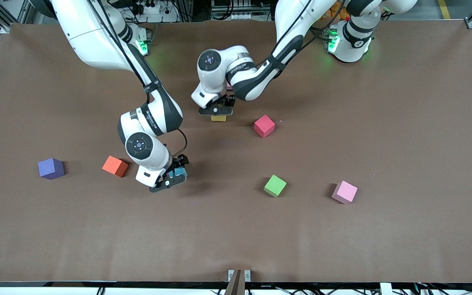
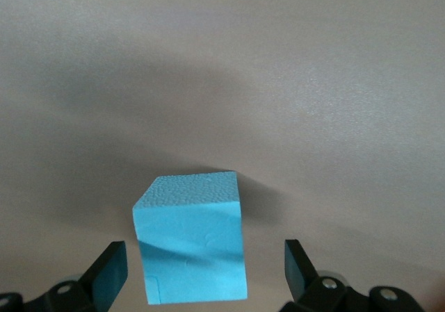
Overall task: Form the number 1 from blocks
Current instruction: 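Lower the yellow cube at table center and open the left gripper, then grasp the light pink cube near center with the left gripper, then set the light pink cube against the yellow cube with the left gripper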
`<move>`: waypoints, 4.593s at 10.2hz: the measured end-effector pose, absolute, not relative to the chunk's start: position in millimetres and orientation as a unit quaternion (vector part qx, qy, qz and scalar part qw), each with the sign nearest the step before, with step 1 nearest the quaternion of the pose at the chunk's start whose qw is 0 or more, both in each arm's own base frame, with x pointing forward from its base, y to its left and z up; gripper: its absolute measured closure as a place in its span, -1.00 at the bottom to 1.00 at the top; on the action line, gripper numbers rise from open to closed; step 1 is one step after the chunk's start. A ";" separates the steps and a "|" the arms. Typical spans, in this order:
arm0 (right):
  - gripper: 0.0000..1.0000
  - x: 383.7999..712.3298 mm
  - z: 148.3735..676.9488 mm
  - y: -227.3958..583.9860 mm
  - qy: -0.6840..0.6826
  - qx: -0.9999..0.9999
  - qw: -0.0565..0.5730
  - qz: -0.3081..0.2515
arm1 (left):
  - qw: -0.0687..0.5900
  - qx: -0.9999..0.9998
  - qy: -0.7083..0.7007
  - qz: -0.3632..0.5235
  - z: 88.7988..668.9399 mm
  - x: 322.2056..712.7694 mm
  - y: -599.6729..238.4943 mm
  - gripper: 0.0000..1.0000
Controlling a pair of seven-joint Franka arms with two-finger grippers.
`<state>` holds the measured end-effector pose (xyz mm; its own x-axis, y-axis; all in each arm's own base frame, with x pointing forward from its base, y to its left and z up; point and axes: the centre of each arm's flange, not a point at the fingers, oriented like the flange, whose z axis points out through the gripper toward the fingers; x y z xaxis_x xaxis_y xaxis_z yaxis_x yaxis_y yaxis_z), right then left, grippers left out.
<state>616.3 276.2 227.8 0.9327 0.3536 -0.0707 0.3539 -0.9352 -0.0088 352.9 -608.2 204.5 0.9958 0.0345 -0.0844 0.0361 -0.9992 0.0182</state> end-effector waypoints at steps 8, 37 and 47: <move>-0.98 614.3 210.2 271.9 0.174 0.984 0.003 -0.048 | 0.004 1.000 0.013 -0.012 196.4 367.0 -618.6 -1.00; -0.07 591.6 273.5 298.7 -0.117 0.991 -0.056 -0.037 | 0.011 0.990 0.108 -0.085 229.9 235.2 -579.1 -0.28; -0.08 609.5 266.4 263.3 -0.079 0.996 -0.044 -0.019 | 0.001 0.999 0.014 -0.048 220.9 275.9 -617.5 -0.26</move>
